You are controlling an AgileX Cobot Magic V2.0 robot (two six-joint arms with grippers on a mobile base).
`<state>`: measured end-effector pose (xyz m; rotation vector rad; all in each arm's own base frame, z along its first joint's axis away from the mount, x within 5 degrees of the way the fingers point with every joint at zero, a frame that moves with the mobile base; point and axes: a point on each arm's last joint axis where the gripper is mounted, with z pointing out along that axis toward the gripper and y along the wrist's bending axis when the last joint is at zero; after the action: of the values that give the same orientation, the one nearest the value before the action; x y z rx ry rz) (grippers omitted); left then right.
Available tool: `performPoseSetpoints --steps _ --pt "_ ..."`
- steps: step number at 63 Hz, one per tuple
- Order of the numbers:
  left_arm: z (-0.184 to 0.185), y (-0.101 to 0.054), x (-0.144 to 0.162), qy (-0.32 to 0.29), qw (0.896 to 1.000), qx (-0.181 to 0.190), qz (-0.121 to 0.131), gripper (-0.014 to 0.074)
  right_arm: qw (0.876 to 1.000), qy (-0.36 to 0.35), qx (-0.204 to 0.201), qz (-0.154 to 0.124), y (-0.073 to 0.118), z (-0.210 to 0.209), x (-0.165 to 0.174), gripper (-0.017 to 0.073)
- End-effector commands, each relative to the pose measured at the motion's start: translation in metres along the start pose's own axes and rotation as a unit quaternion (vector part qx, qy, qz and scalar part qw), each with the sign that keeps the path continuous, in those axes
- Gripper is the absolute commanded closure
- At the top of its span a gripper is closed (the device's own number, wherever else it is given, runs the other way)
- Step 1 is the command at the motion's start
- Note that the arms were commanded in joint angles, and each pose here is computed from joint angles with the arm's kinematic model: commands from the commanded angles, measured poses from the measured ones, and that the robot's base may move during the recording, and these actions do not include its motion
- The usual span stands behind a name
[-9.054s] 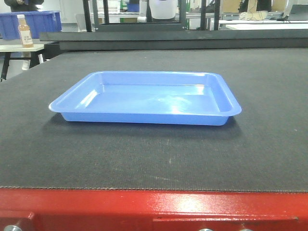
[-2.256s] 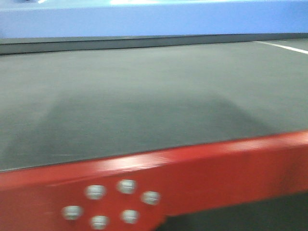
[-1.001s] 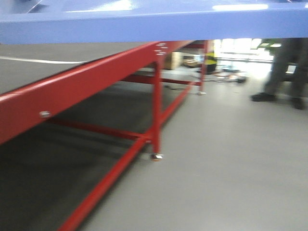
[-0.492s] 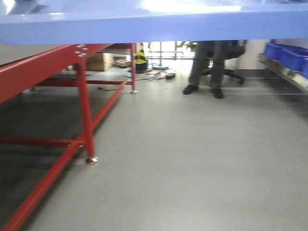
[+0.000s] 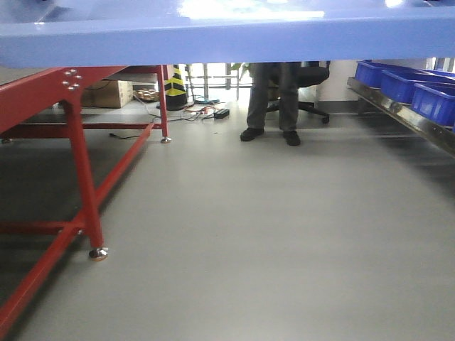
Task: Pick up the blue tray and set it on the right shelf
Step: 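Hold the tray with both grippers while the base drives away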
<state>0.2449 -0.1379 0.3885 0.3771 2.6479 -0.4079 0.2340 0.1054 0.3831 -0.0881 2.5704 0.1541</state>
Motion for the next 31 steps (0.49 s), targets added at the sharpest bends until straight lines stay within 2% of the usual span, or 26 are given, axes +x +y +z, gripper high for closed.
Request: performPoseSetpoints --steps 1,22,31 --pt "-0.0201 -0.0106 -0.0024 -0.041 0.998 0.032 0.023 0.0642 0.998 -0.064 -0.022 -0.017 0.0014 -0.0186 -0.0094 0.0503" --pt "-0.02 -0.0103 -0.0001 -0.029 0.999 0.031 0.023 0.0642 0.998 -0.064 -0.022 -0.017 0.0014 -0.0186 -0.0093 0.0503" --pt "-0.0201 -0.0121 0.0002 -0.027 0.999 0.041 0.019 0.0642 0.998 -0.064 -0.022 -0.017 0.0014 -0.0186 -0.0094 0.0503"
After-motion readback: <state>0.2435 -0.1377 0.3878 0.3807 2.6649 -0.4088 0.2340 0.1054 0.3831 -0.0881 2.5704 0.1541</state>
